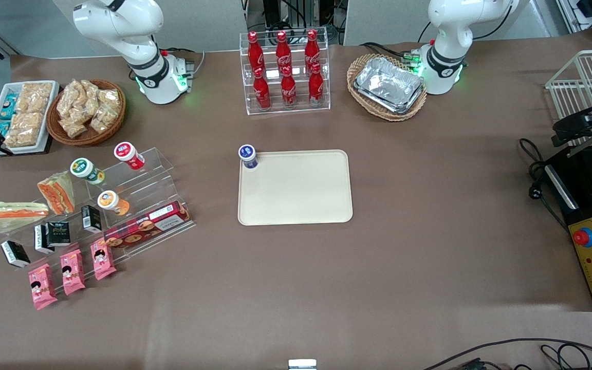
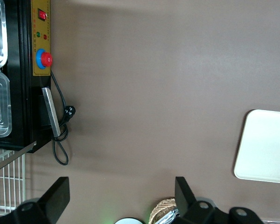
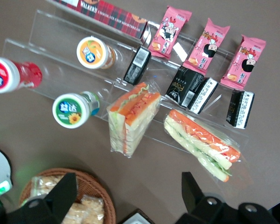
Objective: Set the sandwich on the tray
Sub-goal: 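Move the right gripper over the wrapped sandwiches on the acrylic rack, then lower the right gripper and grasp the wrapped triangular sandwich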
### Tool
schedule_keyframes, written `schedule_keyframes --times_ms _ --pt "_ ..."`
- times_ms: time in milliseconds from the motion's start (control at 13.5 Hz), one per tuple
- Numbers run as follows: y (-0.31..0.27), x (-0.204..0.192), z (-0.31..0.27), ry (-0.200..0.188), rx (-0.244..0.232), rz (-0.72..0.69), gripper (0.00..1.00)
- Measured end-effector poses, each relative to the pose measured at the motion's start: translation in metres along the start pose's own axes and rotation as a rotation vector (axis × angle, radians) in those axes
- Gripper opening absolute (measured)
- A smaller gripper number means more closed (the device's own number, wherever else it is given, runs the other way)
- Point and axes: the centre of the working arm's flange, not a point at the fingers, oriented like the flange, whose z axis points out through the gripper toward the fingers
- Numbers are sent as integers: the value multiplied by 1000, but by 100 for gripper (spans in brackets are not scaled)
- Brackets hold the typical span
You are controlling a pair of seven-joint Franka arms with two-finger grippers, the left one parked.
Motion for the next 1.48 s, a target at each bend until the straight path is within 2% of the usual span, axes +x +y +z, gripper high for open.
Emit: schedule_keyframes --times_ms 222,443,812,960,1256,1477 --pt "9 -1 12 -13 4 -109 100" --pt "14 3 17 -16 -11 -293 100" --pt "26 -4 32 -23 7 -635 100" --pt "36 -21 40 -16 17 -688 100" --pt "58 -56 53 -27 11 -681 100" --pt "73 -44 77 43 1 -751 100"
